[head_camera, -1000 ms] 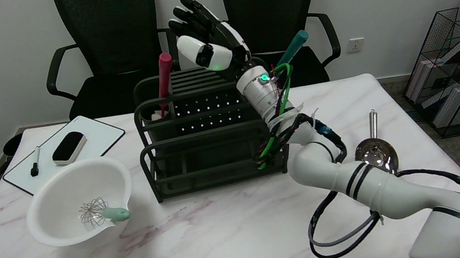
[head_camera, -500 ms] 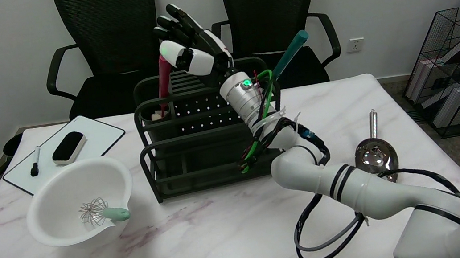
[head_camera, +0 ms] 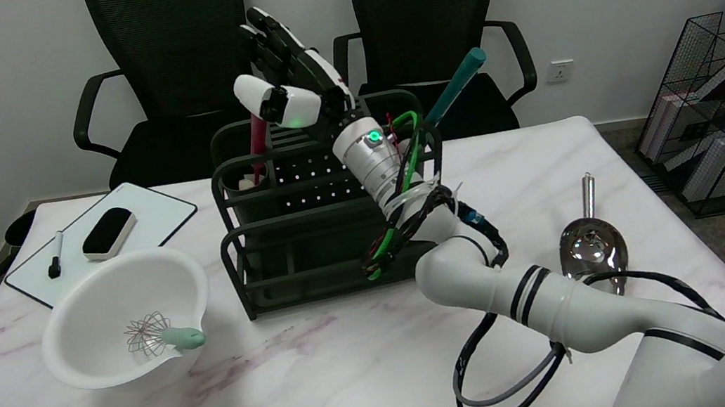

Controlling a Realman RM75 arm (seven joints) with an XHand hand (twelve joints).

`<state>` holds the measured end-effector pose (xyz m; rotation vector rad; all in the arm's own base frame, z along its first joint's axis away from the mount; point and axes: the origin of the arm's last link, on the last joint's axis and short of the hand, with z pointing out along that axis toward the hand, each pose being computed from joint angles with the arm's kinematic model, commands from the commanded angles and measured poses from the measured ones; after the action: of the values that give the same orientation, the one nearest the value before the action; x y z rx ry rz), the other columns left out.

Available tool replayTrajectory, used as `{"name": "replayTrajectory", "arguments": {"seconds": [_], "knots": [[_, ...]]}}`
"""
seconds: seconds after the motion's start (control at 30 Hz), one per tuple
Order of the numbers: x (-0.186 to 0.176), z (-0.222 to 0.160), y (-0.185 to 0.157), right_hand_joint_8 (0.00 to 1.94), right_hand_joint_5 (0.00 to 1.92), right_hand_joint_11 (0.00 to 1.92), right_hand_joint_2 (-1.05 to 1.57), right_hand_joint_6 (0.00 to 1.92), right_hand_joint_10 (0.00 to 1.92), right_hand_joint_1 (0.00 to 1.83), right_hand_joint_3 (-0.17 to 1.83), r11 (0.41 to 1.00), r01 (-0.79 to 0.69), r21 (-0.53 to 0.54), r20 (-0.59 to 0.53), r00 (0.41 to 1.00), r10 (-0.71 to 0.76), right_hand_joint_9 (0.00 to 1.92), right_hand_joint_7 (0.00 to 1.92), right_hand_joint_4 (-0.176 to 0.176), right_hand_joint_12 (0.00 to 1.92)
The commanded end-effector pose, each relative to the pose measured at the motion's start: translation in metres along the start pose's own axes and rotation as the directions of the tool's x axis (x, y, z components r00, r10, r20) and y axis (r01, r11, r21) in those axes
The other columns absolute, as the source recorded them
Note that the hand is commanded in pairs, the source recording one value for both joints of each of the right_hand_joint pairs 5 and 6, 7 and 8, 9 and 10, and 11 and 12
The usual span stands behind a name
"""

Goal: Pick up the blue sponge bottle brush.

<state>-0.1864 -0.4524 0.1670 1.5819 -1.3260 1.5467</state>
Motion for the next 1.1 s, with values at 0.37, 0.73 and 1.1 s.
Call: {"name": "replayTrajectory", "arguments": {"seconds": [0.37,0.73,1.1], "knots": [[-0.018,-0.009,0.025,0.10,0.00,0.00,0.16,0.00,0.12,1.06,1.42,0.998,0.008,-0.058,-0.024,1.000,-0.010,0.12,0.10,0.000,0.00],[-0.025,-0.009,0.025,0.00,0.00,0.00,0.17,0.00,0.08,1.05,1.42,0.999,-0.013,-0.048,-0.030,0.999,0.011,0.08,0.00,0.000,0.00],[-0.030,-0.009,0.026,0.00,0.00,0.00,0.24,0.00,0.06,1.04,1.36,0.999,-0.023,-0.049,-0.028,0.999,0.021,0.06,0.00,0.000,0.00]]}}
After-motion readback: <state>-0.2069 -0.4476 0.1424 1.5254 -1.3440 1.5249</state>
